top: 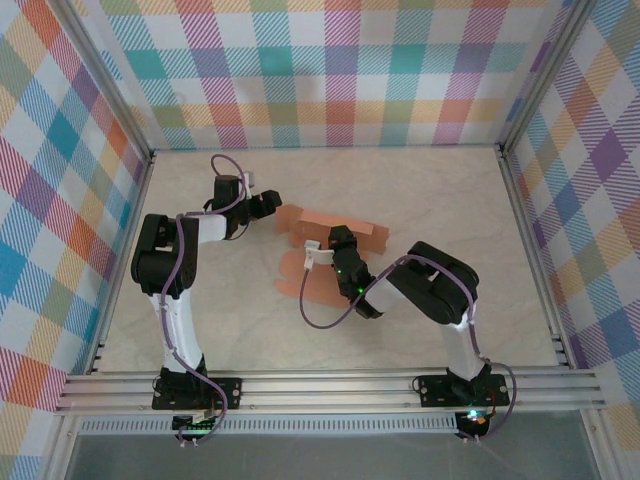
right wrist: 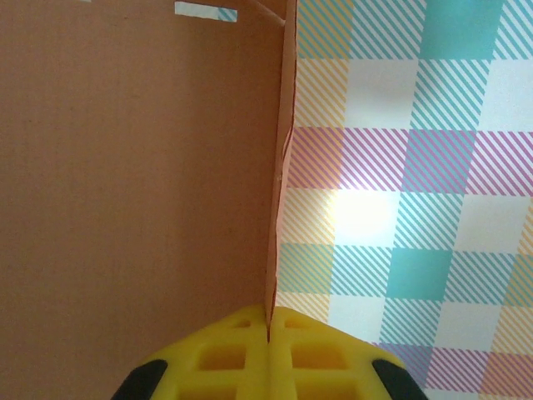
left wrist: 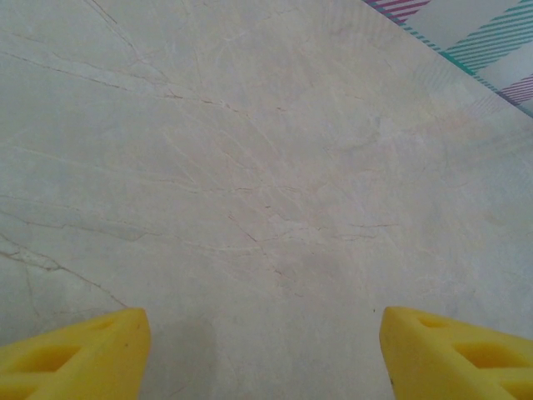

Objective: Fold the paper box

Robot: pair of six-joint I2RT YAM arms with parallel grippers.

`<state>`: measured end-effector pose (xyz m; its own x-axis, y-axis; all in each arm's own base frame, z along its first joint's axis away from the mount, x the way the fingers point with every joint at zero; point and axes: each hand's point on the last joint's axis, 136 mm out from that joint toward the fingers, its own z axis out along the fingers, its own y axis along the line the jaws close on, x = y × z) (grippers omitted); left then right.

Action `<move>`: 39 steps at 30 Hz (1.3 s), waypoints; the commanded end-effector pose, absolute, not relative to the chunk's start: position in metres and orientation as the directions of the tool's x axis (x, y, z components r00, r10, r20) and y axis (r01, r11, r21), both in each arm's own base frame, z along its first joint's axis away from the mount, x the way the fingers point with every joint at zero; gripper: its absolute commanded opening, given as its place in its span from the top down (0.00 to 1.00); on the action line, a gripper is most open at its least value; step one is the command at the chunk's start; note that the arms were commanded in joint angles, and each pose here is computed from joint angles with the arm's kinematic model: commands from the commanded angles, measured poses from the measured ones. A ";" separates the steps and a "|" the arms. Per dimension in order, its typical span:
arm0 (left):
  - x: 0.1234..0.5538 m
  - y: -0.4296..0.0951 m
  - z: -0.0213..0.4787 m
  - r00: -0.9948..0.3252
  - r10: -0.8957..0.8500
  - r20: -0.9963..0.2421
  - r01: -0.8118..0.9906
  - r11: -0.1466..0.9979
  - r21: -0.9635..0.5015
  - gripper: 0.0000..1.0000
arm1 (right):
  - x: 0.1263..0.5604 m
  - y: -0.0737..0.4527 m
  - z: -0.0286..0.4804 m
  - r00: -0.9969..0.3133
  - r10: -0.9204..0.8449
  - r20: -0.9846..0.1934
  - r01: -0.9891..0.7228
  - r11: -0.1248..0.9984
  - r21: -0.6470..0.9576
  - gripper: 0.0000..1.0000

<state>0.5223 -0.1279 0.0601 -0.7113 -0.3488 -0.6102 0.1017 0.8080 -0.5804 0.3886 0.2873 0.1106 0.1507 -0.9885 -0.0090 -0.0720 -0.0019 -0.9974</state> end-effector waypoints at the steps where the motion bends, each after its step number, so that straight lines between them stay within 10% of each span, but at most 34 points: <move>1: 0.526 -0.124 0.057 -0.723 -0.353 -0.594 0.093 0.802 -0.590 0.27 | 0.385 0.284 0.120 0.131 -0.990 -0.047 -0.018 0.045 -0.999 1.00; 20: 0.482 -0.174 0.072 -0.763 -0.186 -0.619 0.376 0.650 -0.660 0.54 | 0.378 0.275 0.119 0.112 -0.984 -0.139 -0.084 0.130 -0.988 1.00; 39: 0.439 -0.209 0.097 -0.634 -0.052 -0.771 0.620 0.563 -0.547 0.54 | 0.377 0.272 0.123 0.115 -0.985 -0.129 -0.049 0.124 -0.991 1.00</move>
